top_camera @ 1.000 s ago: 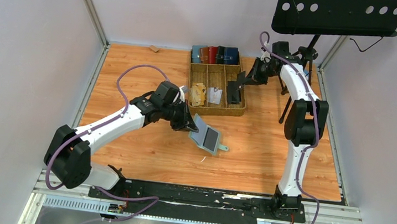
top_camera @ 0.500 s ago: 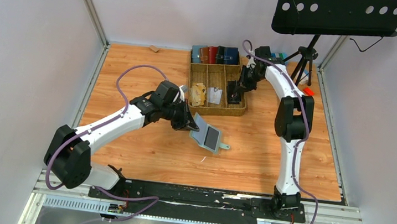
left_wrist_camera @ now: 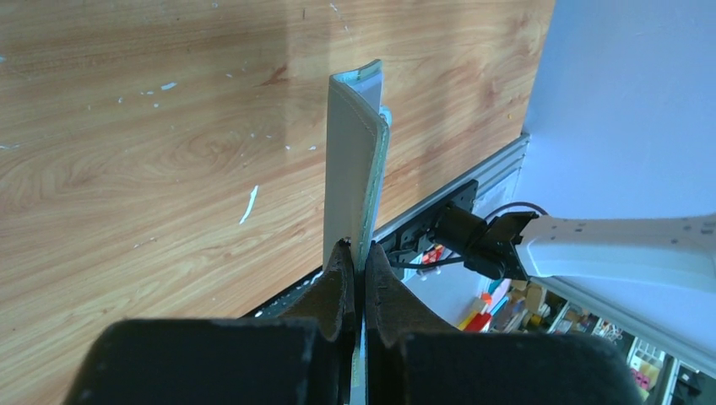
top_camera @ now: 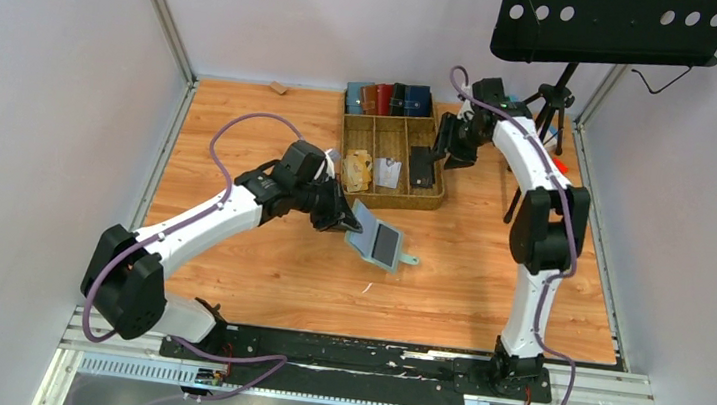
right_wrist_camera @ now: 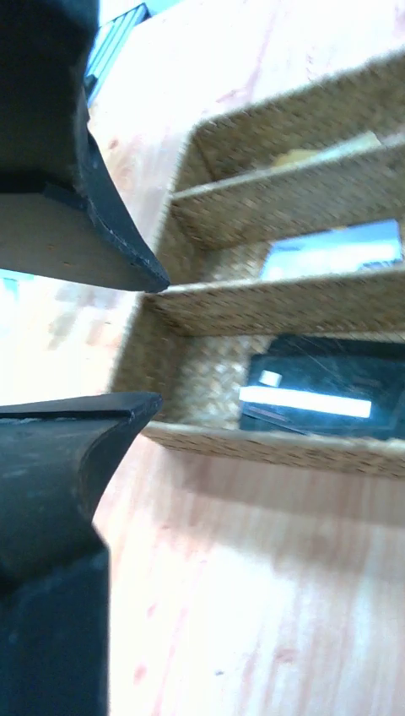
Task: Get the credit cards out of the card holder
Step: Place the credit card in the storage box, then remove the credit card from the card holder.
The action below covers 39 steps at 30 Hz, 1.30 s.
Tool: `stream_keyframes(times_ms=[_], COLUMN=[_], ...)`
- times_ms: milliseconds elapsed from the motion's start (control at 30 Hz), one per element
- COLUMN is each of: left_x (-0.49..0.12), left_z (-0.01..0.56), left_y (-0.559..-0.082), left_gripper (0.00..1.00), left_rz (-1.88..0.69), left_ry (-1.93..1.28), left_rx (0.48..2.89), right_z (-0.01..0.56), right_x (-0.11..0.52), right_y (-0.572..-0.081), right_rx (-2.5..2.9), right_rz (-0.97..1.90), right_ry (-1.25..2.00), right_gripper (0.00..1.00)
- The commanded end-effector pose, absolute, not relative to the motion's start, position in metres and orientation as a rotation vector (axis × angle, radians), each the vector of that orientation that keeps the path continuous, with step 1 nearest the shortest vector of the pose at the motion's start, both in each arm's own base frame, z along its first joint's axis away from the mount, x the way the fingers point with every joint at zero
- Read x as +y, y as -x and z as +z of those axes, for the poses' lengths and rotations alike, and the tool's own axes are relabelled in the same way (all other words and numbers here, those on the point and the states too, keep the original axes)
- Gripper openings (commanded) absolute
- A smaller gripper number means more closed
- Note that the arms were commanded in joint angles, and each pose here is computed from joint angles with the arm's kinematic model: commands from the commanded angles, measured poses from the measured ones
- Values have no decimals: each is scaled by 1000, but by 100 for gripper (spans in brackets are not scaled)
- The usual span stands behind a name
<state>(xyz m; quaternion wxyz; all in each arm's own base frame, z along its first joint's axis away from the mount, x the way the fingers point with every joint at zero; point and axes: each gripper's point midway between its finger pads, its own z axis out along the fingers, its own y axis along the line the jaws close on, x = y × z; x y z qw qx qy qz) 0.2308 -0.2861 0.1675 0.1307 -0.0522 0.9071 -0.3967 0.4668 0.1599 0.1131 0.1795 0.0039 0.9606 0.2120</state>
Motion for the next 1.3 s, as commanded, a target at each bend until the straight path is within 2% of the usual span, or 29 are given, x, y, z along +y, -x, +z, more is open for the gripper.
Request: stream_keyframes(times_ms=[0, 100, 167, 200, 300, 500, 700, 967, 1067, 1267], left_x=[-299, -305, -308, -309, -312, -315, -310, -306, -309, -310], left_z=[198, 215, 226, 232, 251, 288, 305, 324, 330, 336], left_y=[-241, -244, -245, -247, -249, -256, -257, -254, -249, -241], left_gripper=[0, 0, 0, 0, 0, 0, 0, 0, 0, 0], left_rz=[-1270, -1360, -1400, -1418, -1483, -1613, -1662, -1734, -1781, -1850], left_ry=[157, 177, 182, 185, 194, 246, 278, 308, 283, 261], left_rx=[2524, 2451, 2407, 2384, 2309, 2119, 2016, 1917, 1903, 1879], right_z=[191, 217, 238, 251, 271, 288, 281, 272, 274, 289], right_x=[164, 171, 175, 176, 182, 192, 196, 196, 199, 209], right_y=[-446, -422, -404, -393, -364, -301, -249, -227, -228, -230], right_rx=[2525, 2454, 2409, 2382, 2341, 2247, 2216, 2232, 2223, 2161], right_rz=[675, 774, 834, 865, 965, 1170, 1333, 1398, 1438, 1590], right_ry=[36, 50, 53, 58, 72, 125, 71, 13, 0, -14], right_gripper=[53, 69, 86, 91, 93, 89, 85, 80, 75, 56])
